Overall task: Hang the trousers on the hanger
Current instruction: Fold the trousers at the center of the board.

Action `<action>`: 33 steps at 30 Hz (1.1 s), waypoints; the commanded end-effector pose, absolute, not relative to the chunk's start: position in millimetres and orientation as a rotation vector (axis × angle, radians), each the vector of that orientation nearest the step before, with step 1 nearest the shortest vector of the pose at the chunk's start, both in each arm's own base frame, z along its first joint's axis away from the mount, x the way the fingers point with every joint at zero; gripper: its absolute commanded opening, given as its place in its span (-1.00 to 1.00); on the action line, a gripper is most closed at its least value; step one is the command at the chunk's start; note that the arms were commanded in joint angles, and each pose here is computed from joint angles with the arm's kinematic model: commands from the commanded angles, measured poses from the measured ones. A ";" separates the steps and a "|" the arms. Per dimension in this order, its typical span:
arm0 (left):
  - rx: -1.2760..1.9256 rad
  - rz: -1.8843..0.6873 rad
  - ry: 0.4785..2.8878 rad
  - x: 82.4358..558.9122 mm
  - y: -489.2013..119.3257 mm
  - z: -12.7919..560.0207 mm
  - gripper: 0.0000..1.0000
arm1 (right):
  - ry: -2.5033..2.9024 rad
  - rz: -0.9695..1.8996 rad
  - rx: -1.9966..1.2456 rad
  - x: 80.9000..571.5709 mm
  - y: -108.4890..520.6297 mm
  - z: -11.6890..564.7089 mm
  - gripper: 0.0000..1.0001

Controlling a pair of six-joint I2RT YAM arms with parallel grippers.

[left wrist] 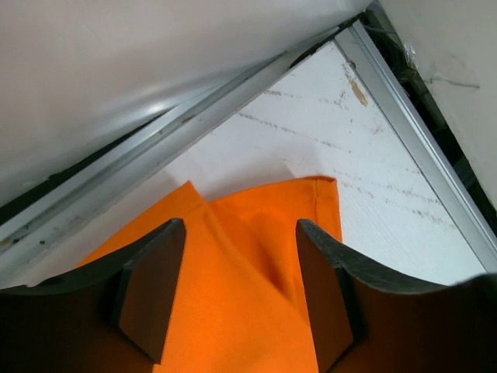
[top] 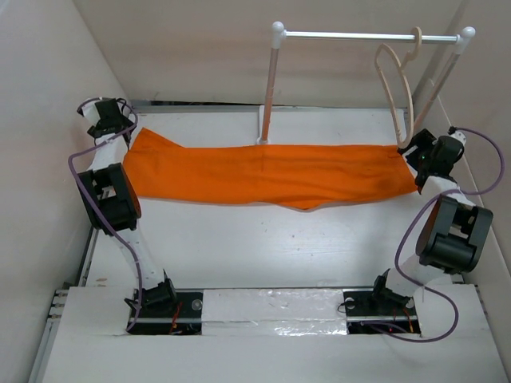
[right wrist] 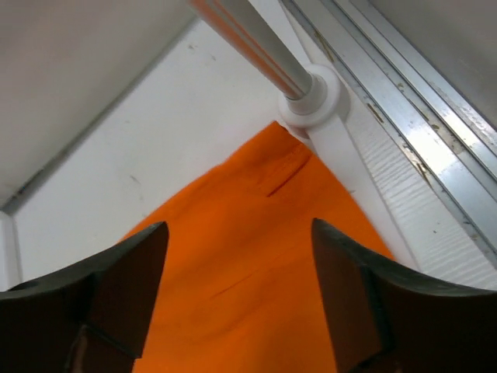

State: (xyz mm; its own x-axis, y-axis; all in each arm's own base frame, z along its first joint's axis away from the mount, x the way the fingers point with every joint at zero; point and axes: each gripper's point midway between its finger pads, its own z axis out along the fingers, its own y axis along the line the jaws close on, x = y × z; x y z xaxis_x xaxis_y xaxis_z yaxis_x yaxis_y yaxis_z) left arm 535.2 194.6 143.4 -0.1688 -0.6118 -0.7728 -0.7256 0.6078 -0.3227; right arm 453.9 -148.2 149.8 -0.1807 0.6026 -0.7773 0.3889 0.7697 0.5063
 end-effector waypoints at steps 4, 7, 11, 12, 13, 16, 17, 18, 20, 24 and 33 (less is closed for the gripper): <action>-1.143 0.022 1.769 482.6 168.8 177.7 -0.03 | 1.629 0.296 0.503 443.6 -98.4 235.5 0.80; -1.200 -0.022 1.769 450.6 153.8 166.2 -0.12 | 1.634 0.347 0.416 426.3 -58.6 228.0 0.33; -1.234 -0.039 1.865 408.8 133.3 132.8 -0.15 | 1.656 0.375 0.347 396.4 -27.5 210.1 -1.00; -1.237 -0.047 1.883 403.4 129.6 129.6 -0.13 | 1.672 0.377 0.338 386.3 -21.5 199.9 -1.00; -1.243 -0.043 1.908 398.3 127.2 123.5 -0.06 | 1.687 0.369 0.338 380.8 -21.1 192.9 -1.00; -1.269 -0.066 2.014 382.2 113.7 96.8 0.08 | 1.737 0.352 0.348 361.9 -18.9 162.4 -0.62; -1.283 -0.070 2.050 374.9 109.0 84.6 0.10 | 1.754 0.341 0.354 358.0 -19.6 154.1 -0.22; -1.298 -0.088 2.070 372.3 104.8 76.7 0.17 | 1.770 0.332 0.370 353.7 -20.7 146.9 -0.01; -1.334 -0.098 2.095 366.0 100.2 64.8 0.21 | 1.821 0.298 0.409 343.3 -24.7 124.0 0.39; -1.360 -0.138 2.101 364.7 93.9 51.1 0.23 | 1.868 0.264 0.500 326.6 -42.4 96.2 0.51; -1.412 -0.211 2.133 381.0 84.2 20.5 0.35 | 1.949 0.303 0.647 330.9 -57.0 55.5 0.52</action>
